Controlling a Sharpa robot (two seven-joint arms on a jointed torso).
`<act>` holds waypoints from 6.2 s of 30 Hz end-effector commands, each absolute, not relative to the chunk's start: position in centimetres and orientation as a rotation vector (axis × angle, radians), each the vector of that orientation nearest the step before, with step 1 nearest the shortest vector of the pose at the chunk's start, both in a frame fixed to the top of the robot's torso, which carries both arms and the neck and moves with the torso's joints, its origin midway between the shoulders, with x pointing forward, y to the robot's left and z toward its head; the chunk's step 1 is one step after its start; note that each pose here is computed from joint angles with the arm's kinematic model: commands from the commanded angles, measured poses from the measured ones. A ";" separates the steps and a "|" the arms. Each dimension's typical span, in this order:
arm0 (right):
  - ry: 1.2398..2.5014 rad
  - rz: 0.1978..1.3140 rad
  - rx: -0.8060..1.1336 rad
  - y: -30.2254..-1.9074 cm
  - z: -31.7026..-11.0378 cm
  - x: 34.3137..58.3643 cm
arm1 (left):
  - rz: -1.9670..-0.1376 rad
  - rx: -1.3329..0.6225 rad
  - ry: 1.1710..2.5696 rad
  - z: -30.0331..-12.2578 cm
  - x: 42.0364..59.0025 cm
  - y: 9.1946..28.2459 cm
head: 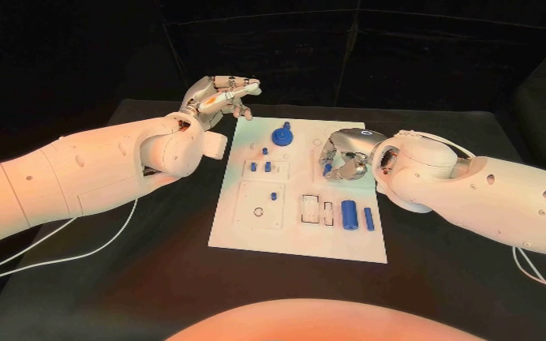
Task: Assemble the parts on the task board
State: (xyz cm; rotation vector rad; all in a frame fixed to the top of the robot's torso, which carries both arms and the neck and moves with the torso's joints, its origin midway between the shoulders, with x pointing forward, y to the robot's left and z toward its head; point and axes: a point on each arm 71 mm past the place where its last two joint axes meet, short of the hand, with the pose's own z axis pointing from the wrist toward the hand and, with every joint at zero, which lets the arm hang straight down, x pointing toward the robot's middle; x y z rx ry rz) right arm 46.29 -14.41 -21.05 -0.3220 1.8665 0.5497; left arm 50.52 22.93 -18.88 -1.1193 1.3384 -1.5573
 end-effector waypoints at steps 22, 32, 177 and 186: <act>1.846 0.566 -0.343 -14.0 -21.0 46.5 | -1.578 -1.114 1.342 -18.8 50.5 22.7; 1.801 0.584 -0.320 -14.4 -20.6 46.5 | -1.575 -1.115 1.342 -18.8 50.5 22.8; 1.633 0.999 -0.204 -9.8 -18.1 40.9 | -1.569 -1.120 1.347 -18.9 50.7 23.0; 1.666 0.846 0.082 -17.8 -17.1 42.4 | -1.571 -1.119 1.348 -18.9 50.7 22.9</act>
